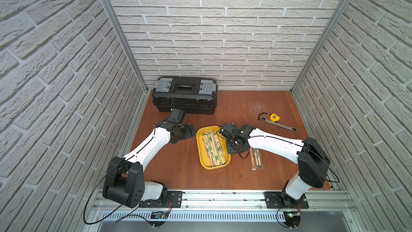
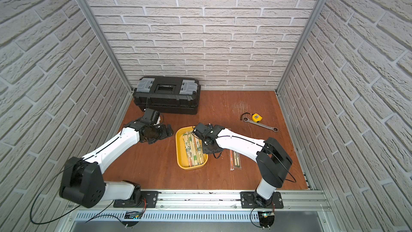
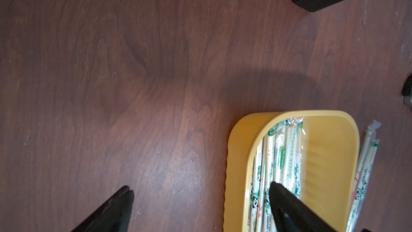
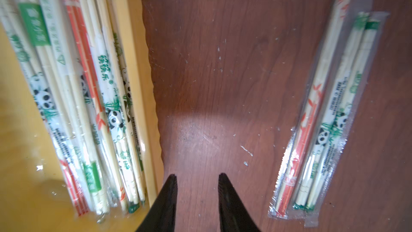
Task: Take the paired disposable chopsticks out of the storage box
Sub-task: Adjust the storage box at the center of the board, then pick up the paired disposable chopsticks from the storage box.
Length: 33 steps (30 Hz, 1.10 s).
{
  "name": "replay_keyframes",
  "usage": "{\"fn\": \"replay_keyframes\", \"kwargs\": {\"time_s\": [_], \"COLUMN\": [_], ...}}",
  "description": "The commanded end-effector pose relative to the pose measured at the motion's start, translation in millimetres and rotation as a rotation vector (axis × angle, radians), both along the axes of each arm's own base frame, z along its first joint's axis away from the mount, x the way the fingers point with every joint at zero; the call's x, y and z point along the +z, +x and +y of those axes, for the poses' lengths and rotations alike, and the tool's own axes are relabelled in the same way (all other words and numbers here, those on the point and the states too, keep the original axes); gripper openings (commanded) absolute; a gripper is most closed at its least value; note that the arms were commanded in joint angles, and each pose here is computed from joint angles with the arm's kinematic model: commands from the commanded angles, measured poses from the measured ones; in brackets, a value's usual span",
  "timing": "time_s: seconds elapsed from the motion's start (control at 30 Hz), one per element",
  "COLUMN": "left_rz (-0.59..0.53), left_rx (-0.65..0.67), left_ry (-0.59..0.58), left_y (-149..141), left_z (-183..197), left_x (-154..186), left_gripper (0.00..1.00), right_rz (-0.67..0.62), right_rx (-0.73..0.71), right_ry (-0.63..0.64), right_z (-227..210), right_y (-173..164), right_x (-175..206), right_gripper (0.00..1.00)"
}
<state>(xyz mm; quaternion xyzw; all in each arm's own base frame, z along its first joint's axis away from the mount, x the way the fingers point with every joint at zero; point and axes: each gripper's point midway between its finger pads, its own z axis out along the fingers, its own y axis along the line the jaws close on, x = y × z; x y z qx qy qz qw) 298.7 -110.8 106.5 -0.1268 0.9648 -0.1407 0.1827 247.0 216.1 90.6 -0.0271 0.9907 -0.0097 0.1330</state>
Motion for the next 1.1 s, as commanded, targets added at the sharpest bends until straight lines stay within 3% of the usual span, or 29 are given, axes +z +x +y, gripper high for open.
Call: {"fn": "replay_keyframes", "kwargs": {"time_s": [0.0, 0.2, 0.37, 0.63, 1.07], "left_rz": [-0.048, -0.061, -0.058, -0.054, -0.048], "left_rx": [0.001, 0.021, 0.031, 0.064, 0.075], "left_ry": [-0.019, -0.031, -0.033, -0.037, -0.047], "left_y": [7.9, 8.4, 8.6, 12.0, 14.2], "left_z": [2.4, 7.4, 12.1, 27.4, 31.1], "left_x": [11.0, 13.6, 13.2, 12.9, 12.0], "left_gripper": [0.98, 0.98, 0.98, 0.98, 0.98], "right_rz": [-0.058, -0.116, -0.115, -0.067, 0.051], "right_rx": [-0.018, 0.013, 0.057, 0.123, 0.170], "right_ry": [-0.008, 0.053, 0.116, 0.173, 0.159], "right_z": [-9.7, 3.1, 28.3, 76.1, 119.7], "right_y": [0.9, 11.4, 21.1, 36.0, 55.2], "right_x": [28.4, 60.6, 68.8, 56.8, -3.4], "right_gripper": [0.35, 0.52, 0.56, 0.47, 0.32]}}
